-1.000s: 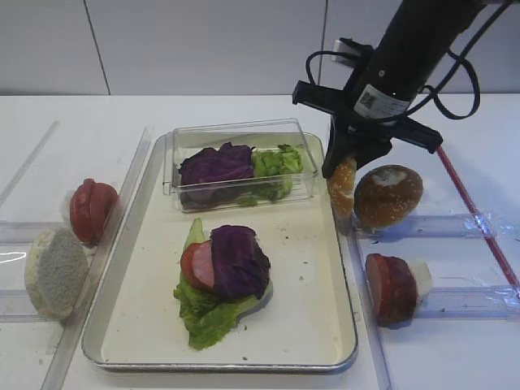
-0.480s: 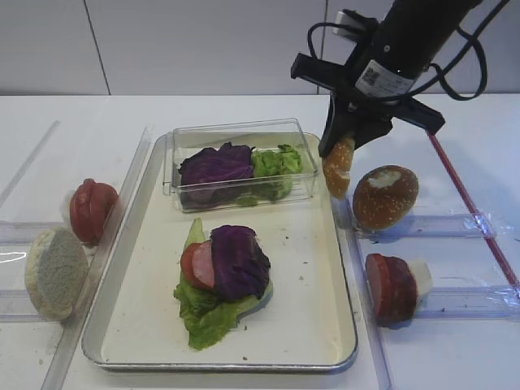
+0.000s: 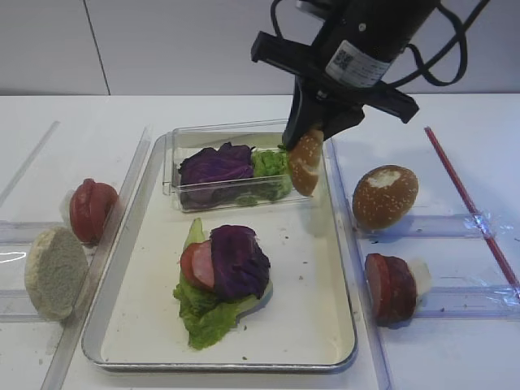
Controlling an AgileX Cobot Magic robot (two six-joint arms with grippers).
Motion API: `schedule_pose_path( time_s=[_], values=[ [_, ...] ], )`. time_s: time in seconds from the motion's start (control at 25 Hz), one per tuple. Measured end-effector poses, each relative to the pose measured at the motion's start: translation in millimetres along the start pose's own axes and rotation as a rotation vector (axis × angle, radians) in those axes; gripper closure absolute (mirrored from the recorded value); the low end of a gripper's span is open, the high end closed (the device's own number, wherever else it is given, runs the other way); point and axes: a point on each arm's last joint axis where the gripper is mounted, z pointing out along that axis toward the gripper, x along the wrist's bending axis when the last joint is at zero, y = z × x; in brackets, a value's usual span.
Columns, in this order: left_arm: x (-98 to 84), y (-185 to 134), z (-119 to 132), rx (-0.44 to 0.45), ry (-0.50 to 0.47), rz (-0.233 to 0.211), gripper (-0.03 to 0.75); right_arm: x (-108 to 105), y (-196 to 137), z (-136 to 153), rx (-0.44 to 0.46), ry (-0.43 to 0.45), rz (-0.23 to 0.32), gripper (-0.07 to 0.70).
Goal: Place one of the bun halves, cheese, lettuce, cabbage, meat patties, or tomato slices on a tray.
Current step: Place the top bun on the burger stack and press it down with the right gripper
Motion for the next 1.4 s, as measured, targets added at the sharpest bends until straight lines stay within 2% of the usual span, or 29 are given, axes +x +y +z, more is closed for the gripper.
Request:
schedule_pose_path(
  time_s=[0.36, 0.64, 0.84, 1.0, 1.32, 1.4],
  values=[
    [0.0, 0, 0, 0.000, 0.000, -0.002, 0.290, 43, -26, 15, 0.058, 0.029, -0.115, 0.494],
    [0.0, 0, 0, 0.000, 0.000, -0.002, 0.290, 65, -42, 25, 0.097, 0.050, -0.175, 0.494],
    [0.0, 0, 0, 0.000, 0.000, -0.002, 0.290, 83, -51, 33, 0.069, 0.078, -0.233, 0.495],
    [0.0, 0, 0, 0.000, 0.000, -0.002, 0.290, 94, -53, 36, 0.029, 0.120, -0.256, 0.496],
    [0.0, 0, 0, 0.000, 0.000, -0.002, 0.290, 103, -52, 36, -0.015, 0.206, -0.304, 0.528],
    [0.0, 0, 0, 0.000, 0.000, -0.002, 0.290, 103, -53, 40, -0.024, 0.235, -0.299, 0.534]
  ],
)
